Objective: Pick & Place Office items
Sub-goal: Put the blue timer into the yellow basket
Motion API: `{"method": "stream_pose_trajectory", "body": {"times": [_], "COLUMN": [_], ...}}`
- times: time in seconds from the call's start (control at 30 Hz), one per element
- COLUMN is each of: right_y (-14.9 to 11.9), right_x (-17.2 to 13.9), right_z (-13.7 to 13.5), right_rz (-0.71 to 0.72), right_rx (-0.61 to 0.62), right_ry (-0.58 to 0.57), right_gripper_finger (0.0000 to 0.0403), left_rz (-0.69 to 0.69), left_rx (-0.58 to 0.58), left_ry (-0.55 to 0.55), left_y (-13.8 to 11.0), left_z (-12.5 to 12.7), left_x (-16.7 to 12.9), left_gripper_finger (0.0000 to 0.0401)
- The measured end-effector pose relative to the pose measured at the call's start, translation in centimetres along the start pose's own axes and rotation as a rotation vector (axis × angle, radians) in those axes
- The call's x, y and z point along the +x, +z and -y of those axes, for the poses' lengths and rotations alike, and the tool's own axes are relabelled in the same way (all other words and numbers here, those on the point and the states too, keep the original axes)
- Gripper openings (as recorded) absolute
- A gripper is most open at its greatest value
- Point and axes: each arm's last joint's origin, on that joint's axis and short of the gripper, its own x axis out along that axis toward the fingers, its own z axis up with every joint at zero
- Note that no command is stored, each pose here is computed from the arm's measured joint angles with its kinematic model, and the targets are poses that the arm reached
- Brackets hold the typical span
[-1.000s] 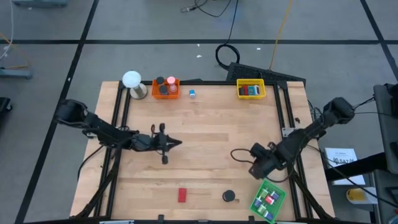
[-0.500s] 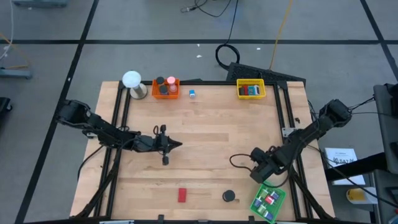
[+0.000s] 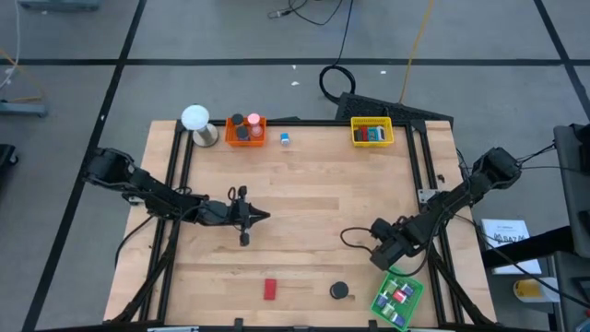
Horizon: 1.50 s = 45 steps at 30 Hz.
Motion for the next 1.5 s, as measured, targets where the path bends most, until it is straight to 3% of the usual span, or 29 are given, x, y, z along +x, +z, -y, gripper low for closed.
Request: {"method": "stream_pose_trajectory", "body": {"times": [0.3,0.63,0.8,1.1,1.5], "right_y": [-0.3,0.2,1.4,6.9,17.0], "right_x": [0.8,1.0,1.0,-0.8,-1.3], "right_z": [0.7,0.8,1.0,1.9,8.1], "right_rz": [-0.037,-0.052,-0.031,0.062,0.352], "right_rx": [0.012,0.026,0.009,-0.018,0.013], "right_ry": [-0.014,-0.001,0.001,-0.007,-0.138], "right_gripper_finger": [0.0244,0.0151,0.0148,0.0152,0.0154], "left_rz": [0.0,-0.005,-0.005,-0.005,-0.004], "left_rx": [0.001,-0.02,-0.021,-0.022,-0.024], "left_ry": [0.0,0.0,0.0,0.001,0.001], "left_y": [0.0,-0.1,0.0,0.0,0.0], "left_z": [0.0,0.0,0.0,0.0,0.0], "left_x": [0.0,0.0,0.0,0.0,0.0], "left_gripper_finger": [0.0013,0.0026,0.0026,0.0026,0.0026]}}
